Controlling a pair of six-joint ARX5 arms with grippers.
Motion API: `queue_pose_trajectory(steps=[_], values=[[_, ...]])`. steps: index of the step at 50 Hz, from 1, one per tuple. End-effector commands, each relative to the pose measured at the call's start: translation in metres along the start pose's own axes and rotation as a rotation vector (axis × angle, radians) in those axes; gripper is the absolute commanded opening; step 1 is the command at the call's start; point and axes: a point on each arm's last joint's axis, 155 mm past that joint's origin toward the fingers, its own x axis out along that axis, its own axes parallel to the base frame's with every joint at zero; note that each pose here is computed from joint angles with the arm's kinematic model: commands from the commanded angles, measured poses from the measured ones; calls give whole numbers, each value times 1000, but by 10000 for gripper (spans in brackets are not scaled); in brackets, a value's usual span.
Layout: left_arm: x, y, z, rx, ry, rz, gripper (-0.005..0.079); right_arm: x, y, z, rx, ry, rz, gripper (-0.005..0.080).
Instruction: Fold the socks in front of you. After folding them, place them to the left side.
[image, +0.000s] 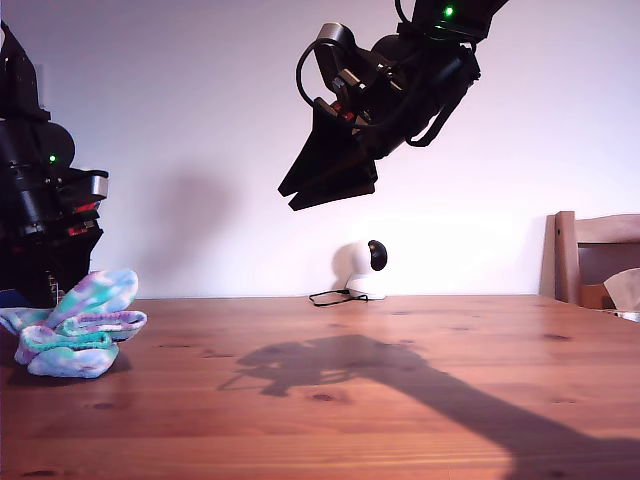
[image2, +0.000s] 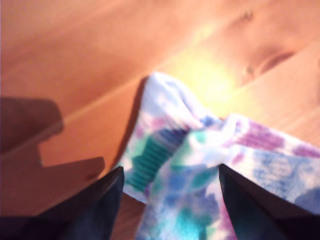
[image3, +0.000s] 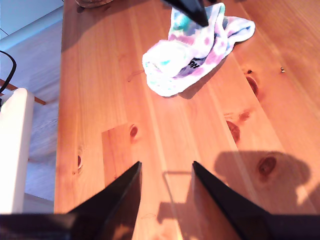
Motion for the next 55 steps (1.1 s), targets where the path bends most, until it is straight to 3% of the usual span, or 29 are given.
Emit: queue_pose_trajectory(steps=[1,12,16,21,27,37,45,55], values=[[2,2,3,8,3,7,552,2,6,0,-5,-1,14,283],[-18,1,28,12,-48,48,514,2,5,1,-11,-5,10,282],[-22,-1,35,-14,-64,52,353,2,4,2,-16,-8,5,271],[-22,-8,42,-44,-86,30,-18,2,1,2,-17,-4,-6,167],[-23,-17,53,-53,-131,-10,-21,1,-1,3,-16,-11,-11,-13],[-29,-31,81,-11,-236,-44,-22,0,-10,14,30,-53,-42,-12],[-39,-39,95,6,-296,-49,-22,-2,-32,14,86,-39,-154,-12],[-73,-46,115,45,-424,-47,-21,-13,-60,31,138,-98,-298,-12]])
